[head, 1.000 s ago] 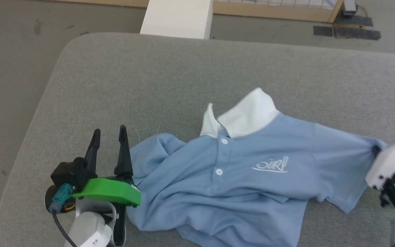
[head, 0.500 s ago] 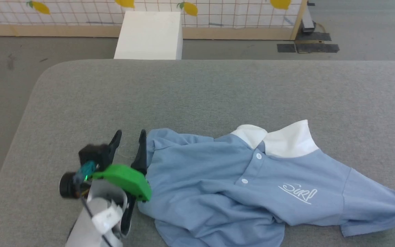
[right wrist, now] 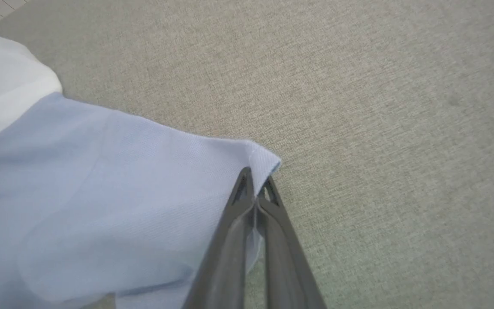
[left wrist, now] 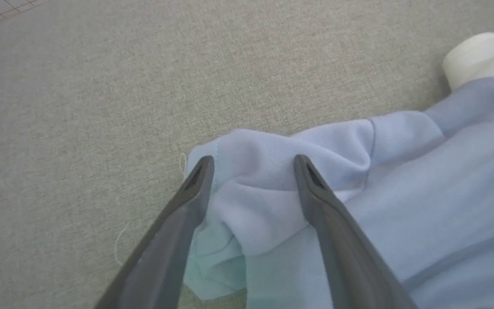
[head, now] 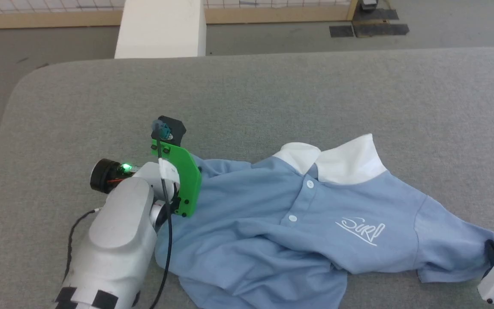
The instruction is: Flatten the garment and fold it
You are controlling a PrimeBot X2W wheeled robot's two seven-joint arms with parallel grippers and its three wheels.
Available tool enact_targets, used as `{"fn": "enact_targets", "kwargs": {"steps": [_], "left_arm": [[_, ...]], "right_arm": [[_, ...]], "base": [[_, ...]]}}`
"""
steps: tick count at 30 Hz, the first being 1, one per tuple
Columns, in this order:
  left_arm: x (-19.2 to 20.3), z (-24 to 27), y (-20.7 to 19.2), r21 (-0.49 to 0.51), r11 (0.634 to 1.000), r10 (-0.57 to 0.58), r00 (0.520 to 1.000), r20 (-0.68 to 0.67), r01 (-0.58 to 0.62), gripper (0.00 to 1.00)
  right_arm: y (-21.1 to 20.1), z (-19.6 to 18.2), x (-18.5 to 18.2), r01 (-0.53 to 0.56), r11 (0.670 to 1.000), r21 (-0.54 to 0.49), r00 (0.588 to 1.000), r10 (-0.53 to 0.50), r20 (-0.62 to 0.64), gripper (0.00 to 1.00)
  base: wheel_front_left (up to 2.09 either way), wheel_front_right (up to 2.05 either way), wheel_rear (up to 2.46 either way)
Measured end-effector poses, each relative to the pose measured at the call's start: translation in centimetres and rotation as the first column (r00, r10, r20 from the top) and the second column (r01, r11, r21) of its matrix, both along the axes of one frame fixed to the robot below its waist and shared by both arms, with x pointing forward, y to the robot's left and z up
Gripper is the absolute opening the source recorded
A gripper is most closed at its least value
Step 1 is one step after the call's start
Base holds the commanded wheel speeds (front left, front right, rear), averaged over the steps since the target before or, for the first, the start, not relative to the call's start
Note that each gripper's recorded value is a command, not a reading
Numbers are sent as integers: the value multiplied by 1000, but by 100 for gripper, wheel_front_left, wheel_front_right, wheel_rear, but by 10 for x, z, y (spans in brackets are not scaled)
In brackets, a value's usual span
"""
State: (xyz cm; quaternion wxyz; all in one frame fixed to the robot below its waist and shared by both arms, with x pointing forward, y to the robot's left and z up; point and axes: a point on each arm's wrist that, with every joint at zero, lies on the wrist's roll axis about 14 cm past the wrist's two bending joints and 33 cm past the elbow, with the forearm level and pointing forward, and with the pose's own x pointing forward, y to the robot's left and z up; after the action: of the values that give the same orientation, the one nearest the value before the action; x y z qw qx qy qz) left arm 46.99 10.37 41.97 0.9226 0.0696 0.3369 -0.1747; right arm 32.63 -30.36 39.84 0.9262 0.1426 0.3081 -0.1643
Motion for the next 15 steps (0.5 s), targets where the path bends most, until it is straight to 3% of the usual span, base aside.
{"fn": "enact_targets", "kwargs": {"steps": [4, 9, 10, 11, 13, 15], "left_arm": [[-7, -31, 10, 123, 992, -17, 984, -176, 40, 100], [-8, -42, 7, 176, 981, -18, 950, -312, 76, 100], [-9, -43, 7, 178, 981, -16, 943, -332, 79, 43], [-11, -45, 5, 173, 981, -15, 933, -360, 82, 0], [-12, -45, 1, 170, 981, -27, 927, -375, 97, 0], [2, -33, -9, 127, 987, -62, 963, -262, 98, 0]], "right_arm": [[-3, -3, 0, 9, 1000, -3, 1000, -9, -11, 0], [-6, -9, -7, 23, 1000, -3, 999, -23, -34, 0], [-6, -10, -8, 24, 1000, -2, 999, -24, -38, 0], [-6, -11, -9, 24, 1000, 0, 999, -24, -41, 0], [-5, -11, -10, 23, 1000, 2, 999, -22, -41, 0], [-4, -8, -6, 20, 1000, -1, 1000, -20, -21, 0]], "base": [[0, 0, 0], [0, 0, 0], [0, 0, 0], [0, 0, 0], [0, 0, 0], [0, 0, 0]]}}
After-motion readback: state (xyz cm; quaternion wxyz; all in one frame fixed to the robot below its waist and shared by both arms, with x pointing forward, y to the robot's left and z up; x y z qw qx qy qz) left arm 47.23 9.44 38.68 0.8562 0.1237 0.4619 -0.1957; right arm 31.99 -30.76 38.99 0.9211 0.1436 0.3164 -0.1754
